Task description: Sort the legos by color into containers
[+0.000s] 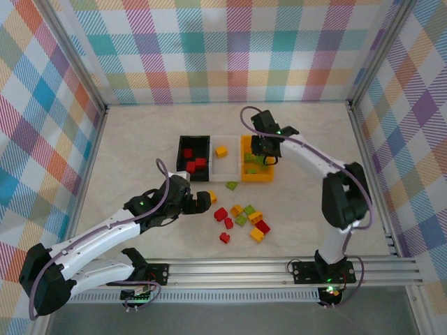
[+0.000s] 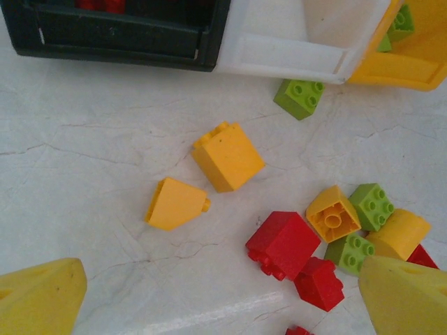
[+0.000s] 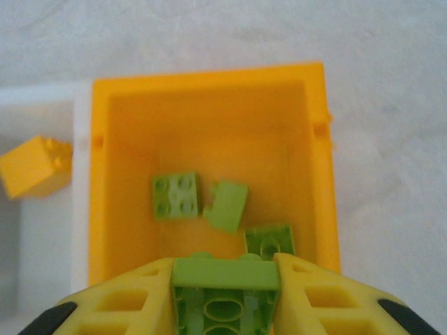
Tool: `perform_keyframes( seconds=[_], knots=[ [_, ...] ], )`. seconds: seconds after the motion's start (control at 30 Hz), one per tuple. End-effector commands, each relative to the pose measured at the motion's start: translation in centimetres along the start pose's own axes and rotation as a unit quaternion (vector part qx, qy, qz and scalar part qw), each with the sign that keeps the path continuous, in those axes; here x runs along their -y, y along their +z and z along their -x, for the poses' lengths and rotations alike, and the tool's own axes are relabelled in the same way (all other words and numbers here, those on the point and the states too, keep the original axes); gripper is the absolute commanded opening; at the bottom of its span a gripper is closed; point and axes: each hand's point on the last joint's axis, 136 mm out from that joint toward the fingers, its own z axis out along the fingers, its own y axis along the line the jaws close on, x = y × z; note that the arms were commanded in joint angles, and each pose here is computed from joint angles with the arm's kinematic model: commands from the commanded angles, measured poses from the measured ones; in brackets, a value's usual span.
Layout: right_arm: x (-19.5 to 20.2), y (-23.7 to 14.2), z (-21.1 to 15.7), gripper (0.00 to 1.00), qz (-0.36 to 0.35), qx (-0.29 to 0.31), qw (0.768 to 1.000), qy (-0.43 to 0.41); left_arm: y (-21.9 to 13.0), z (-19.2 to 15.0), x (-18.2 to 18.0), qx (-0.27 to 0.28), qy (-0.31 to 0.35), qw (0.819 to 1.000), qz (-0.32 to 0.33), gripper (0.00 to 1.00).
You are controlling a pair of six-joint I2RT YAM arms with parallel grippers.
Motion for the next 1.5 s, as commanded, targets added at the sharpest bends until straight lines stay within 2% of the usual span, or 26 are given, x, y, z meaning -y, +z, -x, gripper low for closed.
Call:
perform_keyframes(
  seconds=[0.0,0.03,0.17,0.3,0.4,0.57,0.77,1.0,1.2,1.47],
  knots=[
    [-0.2,1.4,2.6,0.37,-0.02,0.022,0.999,-0.019,-0.1,-0.9,-1.5,-0.007,-0.011,1.0,0.025,1.0],
    [-0.1,1.8,2.6,0.39,-0.024,0.019,0.999,-0.018,-0.2,-0.9,-1.6,-0.007,-0.012,1.0,0.025,1.0],
    [-0.7,2.1,3.3,0.63,-0.011,0.025,1.0,-0.015,-0.3,-1.0,-1.7,-0.006,-0.011,1.0,0.024,1.0],
    [-1.5,-0.1,3.8,0.69,0.018,0.044,0.999,-0.011,0.1,-1.0,-1.9,-0.008,-0.007,0.999,0.03,1.0],
    [-2.0,-2.3,3.3,0.7,0.043,0.057,0.997,-0.01,0.8,-1.0,-1.9,-0.017,-0.01,0.999,0.037,1.0],
    [-2.4,-4.2,0.6,0.7,0.071,0.059,0.996,-0.002,3.4,-0.8,-1.4,-0.049,0.009,0.998,0.046,0.87],
    [-1.3,-4.4,-2.0,0.7,0.075,0.048,0.996,0.011,7.3,-2.1,-2.3,-0.108,0.055,0.988,0.096,0.87],
    [-0.6,-5.3,-2.0,0.69,0.074,0.062,0.995,0.014,9.5,-2.0,-4.1,-0.109,0.073,0.979,0.153,0.76],
    [-0.4,-5.7,-1.9,0.69,0.073,0.068,0.995,0.012,10.9,-1.4,-3.8,-0.098,0.084,0.98,0.151,0.72],
    [-0.2,-6.0,-2.0,0.69,0.074,0.069,0.995,0.013,10.7,-1.5,-3.2,-0.107,0.082,0.982,0.133,0.44]
  ],
)
